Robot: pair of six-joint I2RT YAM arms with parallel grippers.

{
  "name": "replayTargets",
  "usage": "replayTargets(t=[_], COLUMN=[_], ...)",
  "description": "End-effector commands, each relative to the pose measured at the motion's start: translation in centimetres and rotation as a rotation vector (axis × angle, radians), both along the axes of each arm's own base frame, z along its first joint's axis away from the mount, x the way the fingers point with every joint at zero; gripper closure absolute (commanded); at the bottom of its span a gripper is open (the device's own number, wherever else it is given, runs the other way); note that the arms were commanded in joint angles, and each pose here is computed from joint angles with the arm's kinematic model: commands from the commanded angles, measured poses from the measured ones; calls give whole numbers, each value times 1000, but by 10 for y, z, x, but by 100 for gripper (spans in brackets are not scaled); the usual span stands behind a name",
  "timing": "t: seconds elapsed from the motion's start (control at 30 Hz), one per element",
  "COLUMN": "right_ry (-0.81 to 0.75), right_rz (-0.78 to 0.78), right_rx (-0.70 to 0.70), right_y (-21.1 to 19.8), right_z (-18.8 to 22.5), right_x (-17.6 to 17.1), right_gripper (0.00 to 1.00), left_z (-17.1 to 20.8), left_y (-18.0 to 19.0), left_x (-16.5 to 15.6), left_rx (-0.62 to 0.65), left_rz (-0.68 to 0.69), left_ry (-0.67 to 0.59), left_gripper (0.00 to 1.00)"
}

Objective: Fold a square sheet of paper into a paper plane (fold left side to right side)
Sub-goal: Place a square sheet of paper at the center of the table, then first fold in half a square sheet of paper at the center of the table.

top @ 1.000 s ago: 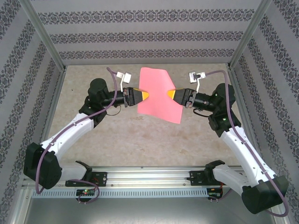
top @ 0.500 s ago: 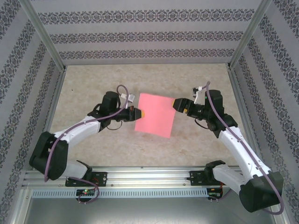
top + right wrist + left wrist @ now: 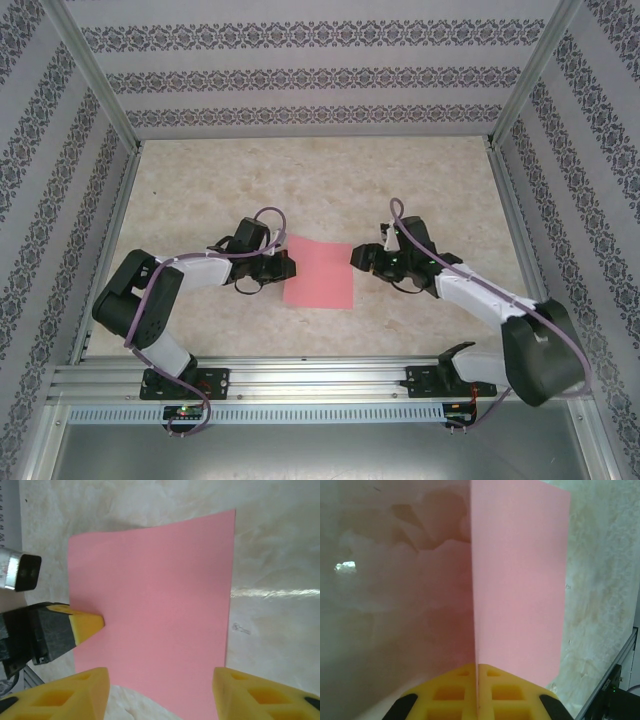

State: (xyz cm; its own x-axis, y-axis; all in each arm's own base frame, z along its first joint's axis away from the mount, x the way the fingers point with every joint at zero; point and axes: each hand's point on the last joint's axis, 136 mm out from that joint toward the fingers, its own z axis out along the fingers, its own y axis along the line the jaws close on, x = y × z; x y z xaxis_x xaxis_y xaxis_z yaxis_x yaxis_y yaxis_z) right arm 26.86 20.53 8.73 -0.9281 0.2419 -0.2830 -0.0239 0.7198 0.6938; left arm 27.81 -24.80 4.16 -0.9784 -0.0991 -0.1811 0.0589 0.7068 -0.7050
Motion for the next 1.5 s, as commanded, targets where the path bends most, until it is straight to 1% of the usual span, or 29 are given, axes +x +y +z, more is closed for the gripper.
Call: replayTargets(t=[0.0, 0.1, 0.17, 0.3, 0.4, 0.57, 0.77, 0.87, 1.07, 1.17, 1.27, 1.33, 1.47], right_ry=[-24, 15, 40, 76, 103, 132, 135, 127, 72, 33, -17, -47, -20], right_rz=[-40, -15, -10, -24, -22, -22, -17, -23, -59, -81, -101, -89, -69], right_rx=[79, 51, 32, -15, -28, -83, -70, -58, -12, 60, 121, 168, 221], right_y=[20, 32, 36, 33, 34, 29, 30, 30, 19, 12, 7, 11, 23], right_z=[1, -16, -27, -46, -57, -71, -72, -68, -42, -20, 3, 17, 21], right_x=[20, 24, 25, 27, 25, 18, 16, 19, 29, 32, 35, 36, 38], right_gripper=[47, 50, 52, 53, 55, 55, 55, 54, 53, 48, 39, 35, 35], left_z=[7, 15, 20, 34, 47, 64, 70, 69, 59, 58, 58, 56, 52], left_y=[-5, -9, -10, -14, -23, -41, -63, -74, -86, -90, -92, -93, -96], left_x=[6, 4, 4, 5, 6, 6, 3, 1, 1, 1, 2, 2, 1], left_rx=[17, -1, -10, -44, -107, -180, -227, -229, -217, -223, -221, -218, -217], left_rz=[-15, -28, -33, -35, -37, -57, -97, -117, -134, -138, -141, -141, -142], left_ry=[-20, -22, -30, -47, -54, -77, -81, -81, -66, -64, -65, -63, -54], left_gripper=[90, 78, 72, 57, 52, 48, 45, 44, 42, 42, 42, 41, 41])
